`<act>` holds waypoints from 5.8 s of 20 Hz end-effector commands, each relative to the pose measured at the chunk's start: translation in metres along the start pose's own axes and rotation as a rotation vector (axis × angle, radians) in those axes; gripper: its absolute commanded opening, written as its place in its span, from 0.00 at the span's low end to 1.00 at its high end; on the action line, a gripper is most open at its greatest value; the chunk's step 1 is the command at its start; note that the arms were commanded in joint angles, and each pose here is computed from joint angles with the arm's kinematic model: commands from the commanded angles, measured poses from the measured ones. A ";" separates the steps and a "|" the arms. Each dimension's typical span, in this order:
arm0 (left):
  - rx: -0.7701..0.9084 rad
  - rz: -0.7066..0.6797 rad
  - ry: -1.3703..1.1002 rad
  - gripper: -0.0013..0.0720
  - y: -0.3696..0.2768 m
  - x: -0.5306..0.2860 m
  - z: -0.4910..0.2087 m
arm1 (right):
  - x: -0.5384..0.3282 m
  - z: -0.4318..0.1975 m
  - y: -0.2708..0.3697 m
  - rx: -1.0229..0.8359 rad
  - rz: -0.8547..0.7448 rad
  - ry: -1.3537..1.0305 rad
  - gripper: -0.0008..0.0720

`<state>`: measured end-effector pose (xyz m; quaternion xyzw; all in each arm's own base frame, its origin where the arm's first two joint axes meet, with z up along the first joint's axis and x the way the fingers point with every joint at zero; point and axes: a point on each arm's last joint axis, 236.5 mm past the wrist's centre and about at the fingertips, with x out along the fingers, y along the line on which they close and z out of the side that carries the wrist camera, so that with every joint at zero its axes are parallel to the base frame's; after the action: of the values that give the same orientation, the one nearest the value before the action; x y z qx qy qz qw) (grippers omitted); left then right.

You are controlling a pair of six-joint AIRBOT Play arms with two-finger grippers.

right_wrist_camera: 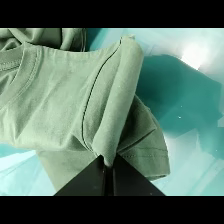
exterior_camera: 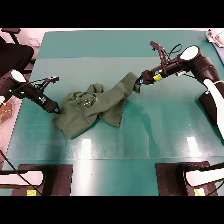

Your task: Fold the shirts.

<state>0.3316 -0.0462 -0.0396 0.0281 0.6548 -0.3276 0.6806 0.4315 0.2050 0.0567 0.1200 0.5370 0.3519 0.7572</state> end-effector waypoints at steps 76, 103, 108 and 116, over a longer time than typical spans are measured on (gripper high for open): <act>-0.263 0.522 -0.854 0.06 0.050 -0.162 0.005 | -0.161 -0.013 -0.091 0.413 -0.253 -0.155 0.72; -0.278 0.461 -0.818 0.06 0.040 -0.150 0.002 | -0.001 -0.231 -0.128 0.964 -0.257 -0.161 0.71; -0.278 0.461 -0.817 0.06 0.040 -0.150 0.002 | 0.011 -0.221 -0.144 0.985 -0.243 -0.211 0.71; -0.287 0.411 -0.831 0.06 0.032 -0.147 0.006 | 0.021 -0.173 -0.139 0.838 -0.220 -0.184 0.04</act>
<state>0.3629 0.0433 0.0812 -0.0552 0.3488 -0.0658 0.9333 0.3269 0.0756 -0.1080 0.4429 0.5547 -0.0251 0.7040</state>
